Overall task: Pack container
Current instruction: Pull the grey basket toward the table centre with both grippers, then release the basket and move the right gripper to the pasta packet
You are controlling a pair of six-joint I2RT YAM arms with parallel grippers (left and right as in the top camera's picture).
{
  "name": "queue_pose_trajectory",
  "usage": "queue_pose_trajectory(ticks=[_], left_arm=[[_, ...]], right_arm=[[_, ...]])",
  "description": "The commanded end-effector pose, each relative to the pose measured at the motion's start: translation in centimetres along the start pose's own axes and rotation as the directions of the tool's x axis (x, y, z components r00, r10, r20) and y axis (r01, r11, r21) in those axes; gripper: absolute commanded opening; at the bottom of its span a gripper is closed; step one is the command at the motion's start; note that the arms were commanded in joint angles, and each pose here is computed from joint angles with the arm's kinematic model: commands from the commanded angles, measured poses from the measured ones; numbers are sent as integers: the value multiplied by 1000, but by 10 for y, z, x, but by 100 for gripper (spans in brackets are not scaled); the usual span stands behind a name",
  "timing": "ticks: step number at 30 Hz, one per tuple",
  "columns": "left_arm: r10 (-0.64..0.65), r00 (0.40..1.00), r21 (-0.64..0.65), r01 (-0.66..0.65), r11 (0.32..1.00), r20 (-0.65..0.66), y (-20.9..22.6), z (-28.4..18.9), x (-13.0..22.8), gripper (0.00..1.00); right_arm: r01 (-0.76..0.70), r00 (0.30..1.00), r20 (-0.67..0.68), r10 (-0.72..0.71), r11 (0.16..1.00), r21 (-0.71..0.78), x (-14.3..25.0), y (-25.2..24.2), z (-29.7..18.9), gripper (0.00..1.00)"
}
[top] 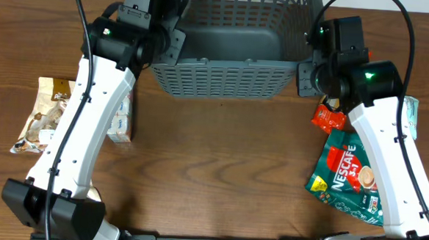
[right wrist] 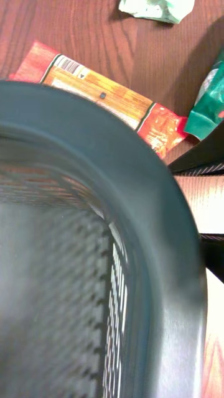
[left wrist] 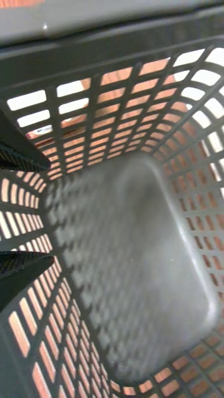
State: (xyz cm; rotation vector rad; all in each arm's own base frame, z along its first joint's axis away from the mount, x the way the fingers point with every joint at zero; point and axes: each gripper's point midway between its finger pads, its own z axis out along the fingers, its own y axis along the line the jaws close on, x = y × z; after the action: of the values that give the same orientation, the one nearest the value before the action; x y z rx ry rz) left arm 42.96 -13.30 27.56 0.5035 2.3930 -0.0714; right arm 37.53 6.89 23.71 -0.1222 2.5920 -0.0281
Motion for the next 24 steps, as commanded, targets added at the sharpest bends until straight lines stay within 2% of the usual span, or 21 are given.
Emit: queue_pose_trajectory(ticks=[1, 3, 6, 7, 8, 9, 15, 19, 21, 24], left_arm=[[0, 1000, -24, 0, 1000, -7, 3, 7, 0, 43], [0, 1000, -55, 0, 998, -5, 9, 6, -1, 56], [-1, 1000, -59, 1, 998, 8, 9, 0, -3, 64], [-1, 1000, -60, 2, 998, 16, 10, -3, -5, 74], [-1, 1000, -61, 3, 998, 25, 10, -7, -6, 96], [-2, 999, -63, 4, 998, 38, 10, -13, -8, 99], [-45, 995, -65, 51, 997, 91, 11, -61, -6, 99], [-109, 992, -79, 114, 990, 64, 13, -101, 20, 99], [-170, 985, -144, 171, 975, 19, 23, -117, 42, 99], [-222, 972, -204, 203, 958, -74, 31, -128, 74, 99]], right_arm=[[-39, 999, -4, 39, 999, -2, 2, -2, -3, 17], [-40, 999, -5, 40, 999, -22, 3, 1, -6, 34], [-41, 999, 15, 42, 998, -53, 3, 5, -17, 37], [-46, 998, 28, 48, 997, -55, 2, 4, -22, 40], [-55, 997, 43, 57, 997, -57, 1, 3, -29, 43], [-61, 996, 61, 64, 996, -61, 1, 3, -36, 45], [-77, 982, 170, 86, 995, -60, 0, -8, -81, 61], [-192, 964, 183, 190, 981, -8, 9, -37, -111, 68], [-290, 944, 181, 277, 956, 48, 15, -61, -126, 69], [-393, 907, 207, 366, 913, 111, 16, -98, -143, 78]])
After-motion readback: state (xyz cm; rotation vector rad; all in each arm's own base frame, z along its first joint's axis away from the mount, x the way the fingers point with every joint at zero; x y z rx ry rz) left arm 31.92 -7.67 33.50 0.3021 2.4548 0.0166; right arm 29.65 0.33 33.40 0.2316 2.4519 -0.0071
